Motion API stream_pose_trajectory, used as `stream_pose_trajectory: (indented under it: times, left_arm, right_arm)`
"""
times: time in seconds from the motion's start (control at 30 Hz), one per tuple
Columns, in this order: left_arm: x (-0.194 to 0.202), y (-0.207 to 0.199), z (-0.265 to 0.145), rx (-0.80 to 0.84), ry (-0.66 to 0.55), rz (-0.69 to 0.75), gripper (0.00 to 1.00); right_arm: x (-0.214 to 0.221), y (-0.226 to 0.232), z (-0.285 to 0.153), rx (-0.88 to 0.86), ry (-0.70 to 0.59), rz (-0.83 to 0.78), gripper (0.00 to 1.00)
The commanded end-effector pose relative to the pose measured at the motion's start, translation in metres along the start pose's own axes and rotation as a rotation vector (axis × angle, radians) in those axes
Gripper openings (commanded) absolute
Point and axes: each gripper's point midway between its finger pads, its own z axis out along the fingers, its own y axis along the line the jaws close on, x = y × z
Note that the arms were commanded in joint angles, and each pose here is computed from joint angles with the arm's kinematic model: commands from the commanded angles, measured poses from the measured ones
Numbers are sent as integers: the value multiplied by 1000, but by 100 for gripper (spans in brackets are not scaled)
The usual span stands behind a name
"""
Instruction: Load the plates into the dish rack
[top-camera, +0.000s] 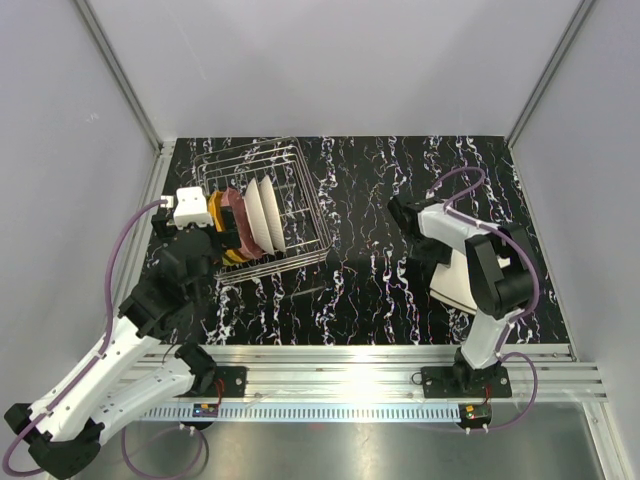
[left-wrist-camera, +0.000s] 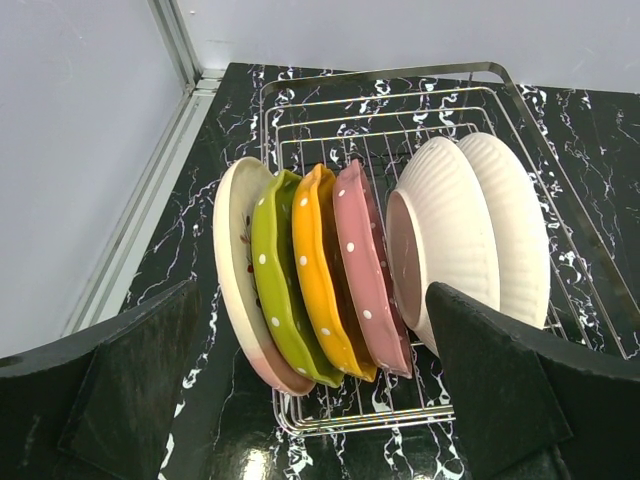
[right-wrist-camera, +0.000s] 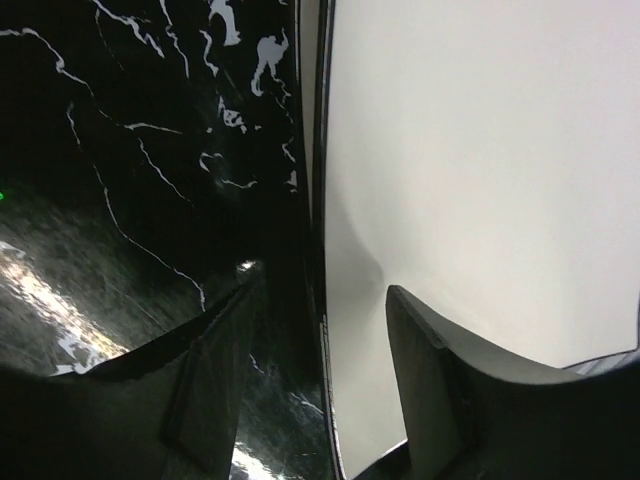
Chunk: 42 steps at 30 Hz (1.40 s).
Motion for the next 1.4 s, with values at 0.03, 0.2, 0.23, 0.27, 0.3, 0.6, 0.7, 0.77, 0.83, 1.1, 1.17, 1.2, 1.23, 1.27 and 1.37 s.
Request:
stream_pose_trajectory:
  times: [0.03, 0.2, 0.23, 0.27, 0.3, 0.6, 0.7, 0.77, 0.83, 1.1, 1.17, 1.2, 1.23, 1.27, 1.37]
  left_arm:
    - [-21, -3, -4, 25, -36, -62, 99]
    - [-21, -4, -4, 28, -35, -62, 99]
    - [-21, -4, -4, 30, -35, -60, 99]
    - [-22, -4, -4, 30, -36, -63, 99]
    - [-22, -4, -4, 30, -36, -63, 99]
    - [-24, -2, -6, 35, -45, -73, 99]
    - [-23, -2, -6, 34, -43, -70, 99]
    - [-24, -2, -6, 35, -44, -73, 99]
    - [-24, -2, -6, 35, -44, -73, 99]
    - [-23, -1, -6, 25, -43, -68, 99]
    - [-23, -1, -6, 27, -43, -70, 99]
    - [-24, -1, -6, 27, -45, -72, 99]
    - [-23, -1, -6, 27, -43, -70, 99]
    - [-24, -1, -6, 28, -44, -71, 99]
    - [-24, -1, -6, 28, -45, -72, 99]
  right_arm:
    - [-18, 12, 3, -31, -3, 4, 58]
    - [-16, 18, 9, -32, 25, -30, 51]
    - [-14, 19, 10, -37, 34, -38, 51]
    - [-14, 20, 10, -38, 36, -39, 51]
    - [-12, 20, 11, -37, 41, -44, 50]
    - [-2, 26, 9, -82, 71, -56, 14]
    - [-2, 30, 3, -112, 67, -59, 11]
    - [-4, 33, -4, -125, 53, -59, 2]
    - [-8, 36, -13, -147, 37, -59, 0]
    - [-14, 47, -45, -201, -14, -75, 0]
    - [-12, 50, -56, -218, -28, -89, 0]
    - [-11, 51, -59, -221, -31, -95, 0]
    - [-9, 52, -63, -229, -36, -102, 0]
    - [-7, 54, -65, -235, -41, -111, 0]
    - [1, 54, -60, -220, -28, -136, 0]
